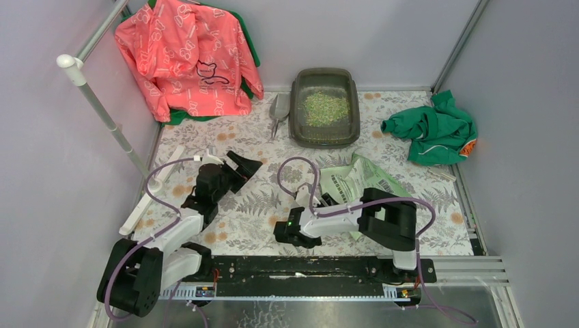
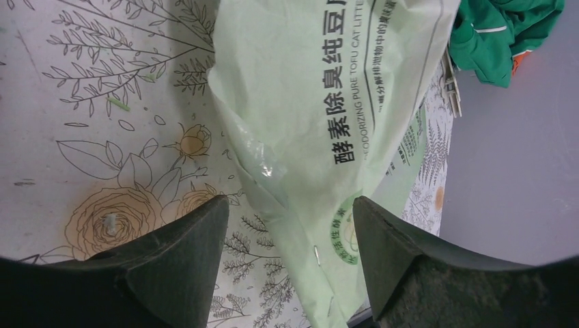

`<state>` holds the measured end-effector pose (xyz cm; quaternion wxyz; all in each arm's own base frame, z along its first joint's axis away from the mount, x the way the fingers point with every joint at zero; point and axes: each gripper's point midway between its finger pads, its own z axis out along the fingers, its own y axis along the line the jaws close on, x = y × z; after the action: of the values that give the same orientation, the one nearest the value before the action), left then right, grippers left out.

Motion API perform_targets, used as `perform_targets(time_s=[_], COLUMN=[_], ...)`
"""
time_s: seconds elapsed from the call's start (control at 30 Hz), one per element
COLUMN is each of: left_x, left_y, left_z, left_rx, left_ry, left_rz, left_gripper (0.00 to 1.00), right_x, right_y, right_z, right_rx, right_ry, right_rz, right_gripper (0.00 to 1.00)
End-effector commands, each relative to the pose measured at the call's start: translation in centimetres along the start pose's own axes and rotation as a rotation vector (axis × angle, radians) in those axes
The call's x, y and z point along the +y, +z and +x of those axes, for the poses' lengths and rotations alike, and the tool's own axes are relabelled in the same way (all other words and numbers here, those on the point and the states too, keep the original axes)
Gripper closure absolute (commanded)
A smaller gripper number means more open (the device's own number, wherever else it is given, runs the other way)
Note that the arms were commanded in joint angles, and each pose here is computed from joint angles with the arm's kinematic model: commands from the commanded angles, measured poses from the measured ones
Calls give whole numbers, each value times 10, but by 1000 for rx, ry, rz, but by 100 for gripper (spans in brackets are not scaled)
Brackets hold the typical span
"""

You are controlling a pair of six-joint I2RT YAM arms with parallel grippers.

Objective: Fill the litter box with clean litter
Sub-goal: Adjust the cat litter bag at the center of the board.

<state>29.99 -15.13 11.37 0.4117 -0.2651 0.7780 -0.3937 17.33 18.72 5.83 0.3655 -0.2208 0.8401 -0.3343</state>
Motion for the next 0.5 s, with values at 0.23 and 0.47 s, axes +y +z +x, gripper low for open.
perform_targets(time_s=[0.23,0.47], left_x=[-4,-2], left_y=[-5,-4], left_z=[-8,-9], left_rx=[-12,-6], left_ry=[8,-11], left_rz=[32,41], left_gripper=[1,1], right_x=[-1,-18], right_y=[13,32], right_z=[-18,-22], right_rx=[-34,-7], right_ry=[-4,-18], right_rz=[109,179], right_gripper=[39,57])
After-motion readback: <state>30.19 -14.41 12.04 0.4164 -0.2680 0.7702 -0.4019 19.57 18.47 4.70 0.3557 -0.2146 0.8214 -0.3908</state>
